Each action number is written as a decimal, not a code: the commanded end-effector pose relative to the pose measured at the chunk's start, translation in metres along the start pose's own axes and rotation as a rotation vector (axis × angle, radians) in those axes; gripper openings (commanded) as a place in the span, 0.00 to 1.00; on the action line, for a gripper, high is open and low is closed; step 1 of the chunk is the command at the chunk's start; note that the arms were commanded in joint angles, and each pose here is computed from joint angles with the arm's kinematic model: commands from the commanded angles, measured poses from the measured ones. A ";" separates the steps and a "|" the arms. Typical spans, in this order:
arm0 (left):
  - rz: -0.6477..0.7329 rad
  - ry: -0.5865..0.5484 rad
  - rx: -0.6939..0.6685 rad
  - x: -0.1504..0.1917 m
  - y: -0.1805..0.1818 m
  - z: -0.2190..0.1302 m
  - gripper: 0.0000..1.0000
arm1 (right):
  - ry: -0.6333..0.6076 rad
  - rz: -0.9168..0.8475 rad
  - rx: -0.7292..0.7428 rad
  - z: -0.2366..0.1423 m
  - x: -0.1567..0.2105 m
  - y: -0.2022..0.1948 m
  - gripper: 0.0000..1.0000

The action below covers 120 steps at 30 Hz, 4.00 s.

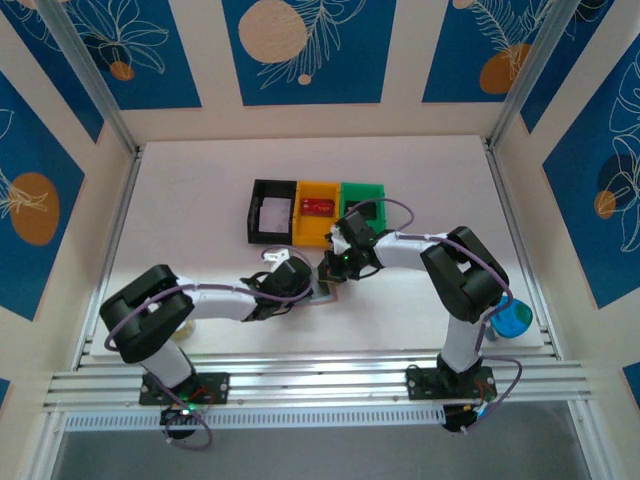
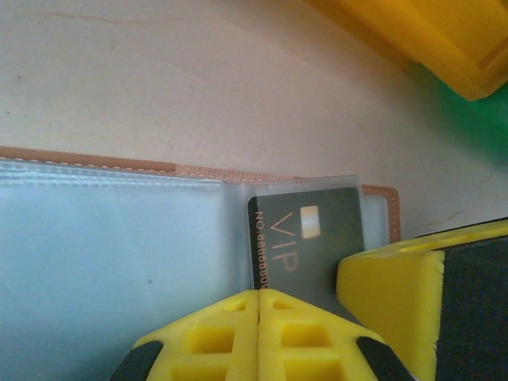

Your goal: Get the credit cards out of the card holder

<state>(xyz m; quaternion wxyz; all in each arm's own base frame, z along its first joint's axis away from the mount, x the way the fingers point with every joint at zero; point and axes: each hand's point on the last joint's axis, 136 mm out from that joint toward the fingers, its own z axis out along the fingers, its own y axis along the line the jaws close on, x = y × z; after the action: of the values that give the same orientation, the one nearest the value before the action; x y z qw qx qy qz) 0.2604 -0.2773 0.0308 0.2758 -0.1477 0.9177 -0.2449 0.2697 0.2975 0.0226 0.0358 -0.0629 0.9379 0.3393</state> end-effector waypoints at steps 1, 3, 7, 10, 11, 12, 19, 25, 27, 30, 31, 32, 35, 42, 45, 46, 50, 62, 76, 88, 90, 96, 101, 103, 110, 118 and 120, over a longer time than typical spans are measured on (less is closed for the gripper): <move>0.009 -0.046 0.037 -0.008 -0.009 -0.010 0.00 | 0.053 0.033 0.012 0.005 0.014 -0.010 0.00; 0.017 -0.052 0.037 -0.010 -0.008 -0.014 0.00 | 0.044 0.039 0.001 0.002 0.013 -0.011 0.00; 0.020 -0.066 0.044 -0.013 -0.008 -0.020 0.00 | 0.024 0.039 -0.018 -0.004 0.010 -0.010 0.00; 0.024 -0.063 0.047 -0.012 -0.007 -0.021 0.00 | 0.027 0.039 -0.030 -0.004 0.010 -0.008 0.00; 0.026 -0.063 0.049 -0.012 -0.006 -0.022 0.00 | 0.025 0.034 -0.045 -0.006 0.010 -0.005 0.00; 0.028 -0.058 0.050 -0.012 -0.007 -0.022 0.00 | 0.017 0.023 -0.060 -0.008 0.009 -0.002 0.00; 0.031 0.009 0.050 -0.001 -0.016 -0.012 0.00 | -0.062 -0.004 -0.047 -0.026 0.002 -0.003 0.00; 0.031 0.029 0.050 0.002 -0.021 -0.005 0.03 | -0.068 0.001 -0.040 -0.027 0.001 -0.005 0.00; 0.026 0.029 0.047 0.002 -0.021 -0.005 0.03 | -0.049 0.016 -0.034 -0.022 0.002 -0.008 0.00; 0.025 0.027 0.033 0.003 -0.016 -0.003 0.05 | -0.026 0.025 -0.046 -0.016 0.004 -0.008 0.00; 0.025 0.026 0.028 0.003 -0.015 -0.004 0.06 | -0.024 0.021 -0.042 -0.016 0.005 -0.007 0.00; 0.024 0.025 0.024 0.003 -0.013 -0.004 0.06 | -0.023 0.023 -0.032 -0.015 0.005 -0.009 0.00; 0.025 0.019 0.014 0.002 -0.009 -0.006 0.09 | -0.016 0.030 -0.015 -0.012 0.006 -0.012 0.00; 0.026 0.015 -0.004 0.003 -0.002 -0.008 0.14 | 0.005 0.056 0.048 -0.007 0.009 -0.025 0.00; 0.025 0.011 -0.015 0.003 0.002 -0.009 0.15 | 0.001 0.060 0.075 -0.007 0.008 -0.029 0.00; 0.025 0.010 -0.018 0.002 0.003 -0.009 0.16 | 0.005 0.063 0.077 -0.006 0.009 -0.030 0.00; 0.031 0.000 -0.033 0.000 0.007 -0.010 0.18 | 0.020 0.067 0.082 -0.004 0.010 -0.032 0.00; 0.029 -0.008 -0.041 -0.002 0.005 -0.009 0.20 | 0.043 0.055 0.084 0.002 0.014 -0.029 0.00; 0.007 -0.022 -0.032 -0.004 0.004 -0.009 0.17 | 0.075 0.056 0.049 0.009 0.018 -0.023 0.00; -0.028 -0.056 0.000 -0.010 0.000 -0.015 0.04 | 0.080 0.059 0.047 0.010 0.018 -0.023 0.00; -0.028 -0.064 0.008 -0.012 -0.001 -0.017 0.01 | 0.082 0.061 0.044 0.010 0.018 -0.022 0.00; -0.033 -0.072 0.024 -0.014 -0.002 -0.020 0.00 | 0.082 0.064 0.045 0.010 0.018 -0.023 0.00; -0.038 -0.093 0.026 -0.017 0.002 -0.026 0.00 | 0.083 0.072 0.053 0.011 0.018 -0.026 0.00; -0.035 -0.099 0.029 -0.019 0.002 -0.029 0.00 | 0.085 0.076 0.059 0.011 0.018 -0.027 0.00; -0.034 -0.120 0.035 -0.023 0.005 -0.036 0.00 | 0.090 0.076 0.060 0.012 0.018 -0.028 0.00; -0.038 -0.141 0.048 -0.027 0.005 -0.043 0.00 | 0.092 0.075 0.062 0.013 0.018 -0.028 0.00; -0.039 -0.141 0.052 -0.027 0.005 -0.044 0.00 | 0.091 0.074 0.062 0.012 0.018 -0.027 0.00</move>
<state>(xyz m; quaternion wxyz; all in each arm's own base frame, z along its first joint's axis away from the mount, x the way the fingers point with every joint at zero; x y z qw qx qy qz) 0.2534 -0.2498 0.0633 0.3180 -0.1723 0.8943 -0.2632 0.2672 0.2995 0.0193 0.0141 -0.0604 0.9331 0.3543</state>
